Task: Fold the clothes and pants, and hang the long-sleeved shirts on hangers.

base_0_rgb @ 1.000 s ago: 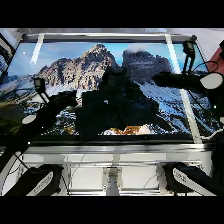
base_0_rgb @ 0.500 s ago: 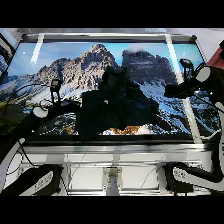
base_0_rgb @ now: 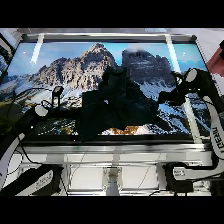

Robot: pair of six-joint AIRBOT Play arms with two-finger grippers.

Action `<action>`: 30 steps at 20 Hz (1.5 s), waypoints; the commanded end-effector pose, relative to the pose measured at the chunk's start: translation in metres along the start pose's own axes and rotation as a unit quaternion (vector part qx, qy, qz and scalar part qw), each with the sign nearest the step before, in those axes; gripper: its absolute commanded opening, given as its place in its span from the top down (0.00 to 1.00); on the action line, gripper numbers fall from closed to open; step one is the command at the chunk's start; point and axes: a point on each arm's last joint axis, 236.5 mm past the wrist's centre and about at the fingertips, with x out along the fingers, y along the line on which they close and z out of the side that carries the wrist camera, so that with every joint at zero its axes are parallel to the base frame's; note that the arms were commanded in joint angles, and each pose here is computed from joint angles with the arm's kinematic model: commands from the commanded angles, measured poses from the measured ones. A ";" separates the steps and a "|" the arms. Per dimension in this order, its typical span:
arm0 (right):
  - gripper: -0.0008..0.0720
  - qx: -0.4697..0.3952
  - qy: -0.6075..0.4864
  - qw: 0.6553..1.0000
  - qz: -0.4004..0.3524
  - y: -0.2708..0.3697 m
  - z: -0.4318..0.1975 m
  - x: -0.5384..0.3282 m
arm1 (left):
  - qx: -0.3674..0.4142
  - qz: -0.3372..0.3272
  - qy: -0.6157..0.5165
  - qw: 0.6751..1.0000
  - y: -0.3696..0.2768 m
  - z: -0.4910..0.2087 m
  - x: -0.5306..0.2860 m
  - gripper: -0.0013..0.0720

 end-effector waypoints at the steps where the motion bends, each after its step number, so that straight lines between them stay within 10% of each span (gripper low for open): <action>1: 0.07 -0.009 0.022 0.999 0.037 0.020 0.004 0.030 | -0.003 -0.020 0.052 0.998 -0.009 -0.024 -0.001 0.38; 12: 0.16 -0.010 0.001 1.000 -0.011 0.004 0.025 0.064 | -0.003 -0.048 0.109 0.993 -0.022 -0.051 -0.007 0.30; 18: 0.95 -0.014 -0.009 1.000 0.004 0.011 0.029 0.065 | 0.001 -0.073 0.157 0.985 -0.033 -0.073 -0.014 0.30; 21: 0.96 -0.012 -0.013 1.000 0.007 0.012 0.031 0.064 | -0.004 -0.108 0.214 0.971 -0.049 -0.098 -0.027 0.30; 23: 0.96 -0.012 -0.013 1.000 0.007 0.012 0.031 0.064 | -0.011 -0.139 0.265 0.954 -0.064 -0.119 -0.042 0.10; 30: 0.96 -0.010 -0.013 1.000 0.012 0.015 0.031 0.064 | -0.064 -0.194 0.284 0.937 -0.095 -0.127 -0.050 0.15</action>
